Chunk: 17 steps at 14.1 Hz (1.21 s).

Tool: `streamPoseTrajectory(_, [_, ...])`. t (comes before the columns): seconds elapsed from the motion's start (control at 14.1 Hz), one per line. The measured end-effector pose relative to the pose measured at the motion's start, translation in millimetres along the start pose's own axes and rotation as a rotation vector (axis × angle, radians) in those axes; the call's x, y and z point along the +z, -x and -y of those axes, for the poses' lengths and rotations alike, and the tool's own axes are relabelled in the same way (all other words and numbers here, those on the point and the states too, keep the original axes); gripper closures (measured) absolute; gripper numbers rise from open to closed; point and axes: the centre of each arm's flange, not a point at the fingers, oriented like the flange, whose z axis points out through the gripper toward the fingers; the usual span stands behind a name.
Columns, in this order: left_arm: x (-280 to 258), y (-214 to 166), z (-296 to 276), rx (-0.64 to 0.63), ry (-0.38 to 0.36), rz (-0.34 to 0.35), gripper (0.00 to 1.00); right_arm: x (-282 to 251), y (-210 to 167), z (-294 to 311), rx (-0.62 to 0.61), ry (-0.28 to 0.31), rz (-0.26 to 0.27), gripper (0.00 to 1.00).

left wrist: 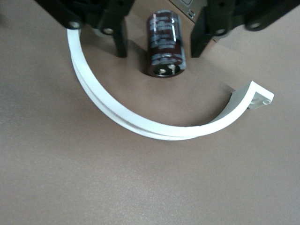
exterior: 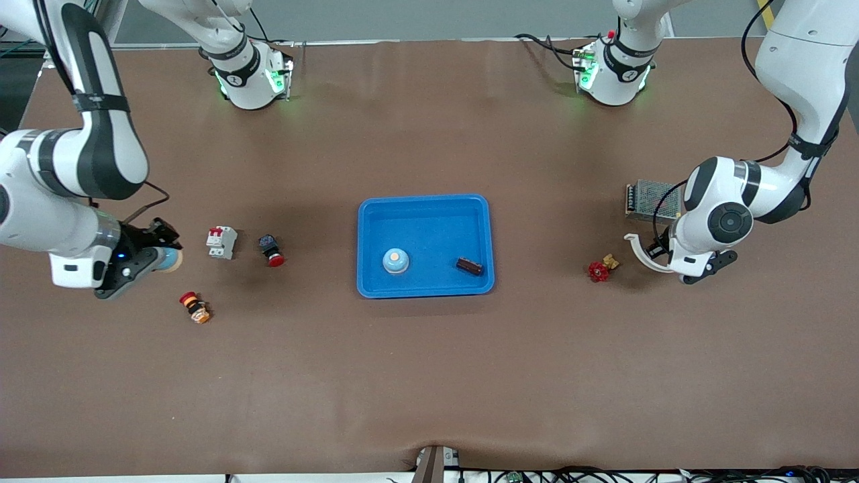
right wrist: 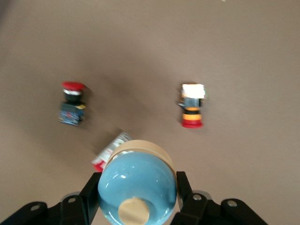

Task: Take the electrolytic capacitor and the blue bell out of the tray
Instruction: 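Set the capacitor down with the left gripper while the right gripper places the bell, then grasp the second capacitor with the left gripper while the right gripper releases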

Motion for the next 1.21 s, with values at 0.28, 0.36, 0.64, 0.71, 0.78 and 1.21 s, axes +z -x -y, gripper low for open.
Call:
streamPoseTrajectory(0.28, [-13, 1, -3, 0.007, 0.004, -0.021, 0.0, 41, 47, -45, -0.055, 0.01, -0.021, 0.32])
streamPoseTrajectory(0.36, [-18, 2, -5, 0.011, 0.003, -0.028, 0.0, 52, 55, -50, -0.055, 0.004, -0.019, 0.32])
streamPoseTrajectory(0.64, [-45, 11, -17, 0.012, -0.012, -0.05, 0.0, 86, 74, -56, -0.076, 0.037, -0.018, 0.32])
streamPoseTrajectory(0.71, [-53, 15, -25, -0.003, -0.014, -0.055, 0.0, 94, 80, -57, -0.081, 0.046, -0.022, 0.32])
streamPoseTrajectory(0.78, [-62, 19, -35, -0.027, -0.01, -0.061, 0.0, 103, 87, -56, -0.083, 0.049, -0.024, 0.32])
streamPoseTrajectory(1.21, [-115, 59, -113, -0.192, 0.071, -0.123, 0.0, 138, 128, -67, -0.107, 0.049, -0.03, 0.32])
